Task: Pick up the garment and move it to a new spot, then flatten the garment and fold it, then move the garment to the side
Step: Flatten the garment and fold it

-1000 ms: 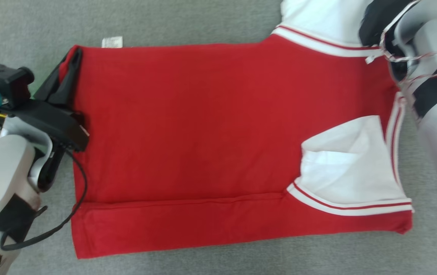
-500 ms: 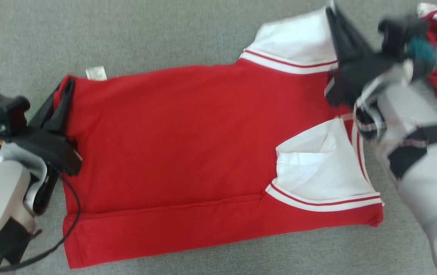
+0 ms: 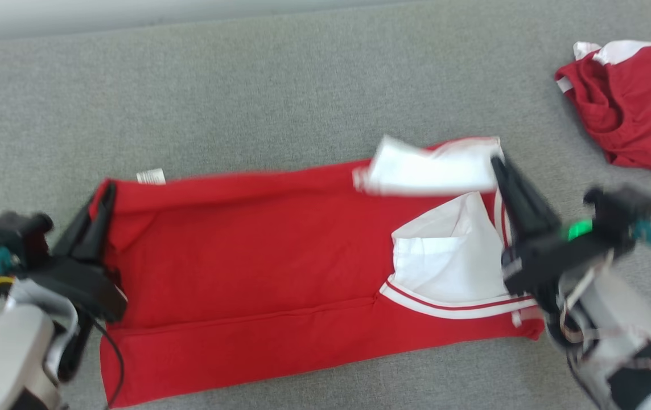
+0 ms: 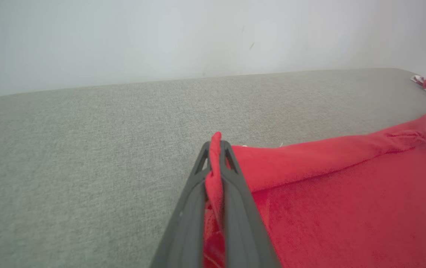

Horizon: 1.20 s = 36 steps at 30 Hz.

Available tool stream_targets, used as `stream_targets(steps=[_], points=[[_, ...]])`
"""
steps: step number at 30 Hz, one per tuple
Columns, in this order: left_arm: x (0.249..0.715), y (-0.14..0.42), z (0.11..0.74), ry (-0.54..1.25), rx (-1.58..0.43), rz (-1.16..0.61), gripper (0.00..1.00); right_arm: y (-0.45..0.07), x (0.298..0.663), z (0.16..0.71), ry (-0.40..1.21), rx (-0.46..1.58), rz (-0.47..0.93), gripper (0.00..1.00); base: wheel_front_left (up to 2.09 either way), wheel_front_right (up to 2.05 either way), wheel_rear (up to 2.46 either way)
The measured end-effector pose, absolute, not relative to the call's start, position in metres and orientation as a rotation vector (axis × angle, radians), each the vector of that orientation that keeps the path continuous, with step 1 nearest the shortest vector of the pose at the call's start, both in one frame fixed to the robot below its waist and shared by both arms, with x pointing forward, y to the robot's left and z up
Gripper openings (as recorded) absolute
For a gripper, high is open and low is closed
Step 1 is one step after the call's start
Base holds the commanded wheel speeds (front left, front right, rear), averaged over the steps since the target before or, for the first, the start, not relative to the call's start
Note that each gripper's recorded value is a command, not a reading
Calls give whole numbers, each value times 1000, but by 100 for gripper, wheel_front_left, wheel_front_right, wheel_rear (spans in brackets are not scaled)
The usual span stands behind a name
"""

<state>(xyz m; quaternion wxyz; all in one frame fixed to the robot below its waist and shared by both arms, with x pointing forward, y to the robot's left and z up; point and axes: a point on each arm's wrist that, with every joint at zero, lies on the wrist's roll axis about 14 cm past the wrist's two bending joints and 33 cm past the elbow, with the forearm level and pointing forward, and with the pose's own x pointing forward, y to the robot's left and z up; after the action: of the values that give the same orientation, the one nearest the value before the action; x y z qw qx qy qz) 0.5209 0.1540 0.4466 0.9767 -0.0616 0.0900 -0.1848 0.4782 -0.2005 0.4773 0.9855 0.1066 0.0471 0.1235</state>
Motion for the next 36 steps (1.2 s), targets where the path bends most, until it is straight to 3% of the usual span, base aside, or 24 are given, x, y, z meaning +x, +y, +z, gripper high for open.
stream_targets(steps=[20, 21, 22, 36], points=[[451, 152, 433, 200, -168, -313, 0, -216, 394, 442, 228, 309, 123, 0, 0, 0, 0], [450, 152, 434, 195, -156, -314, 69, -214, 393, 442, 229, 297, 127, 51, 0, 0, 0], [451, 152, 438, 182, -161, -305, 100, -214, 393, 444, 224, 290, 127, 100, 0, 0, 0], [438, 182, 512, -81, -115, -133, 100, -231, 398, 482, 140, 217, 94, 100, 0, 0, 0]])
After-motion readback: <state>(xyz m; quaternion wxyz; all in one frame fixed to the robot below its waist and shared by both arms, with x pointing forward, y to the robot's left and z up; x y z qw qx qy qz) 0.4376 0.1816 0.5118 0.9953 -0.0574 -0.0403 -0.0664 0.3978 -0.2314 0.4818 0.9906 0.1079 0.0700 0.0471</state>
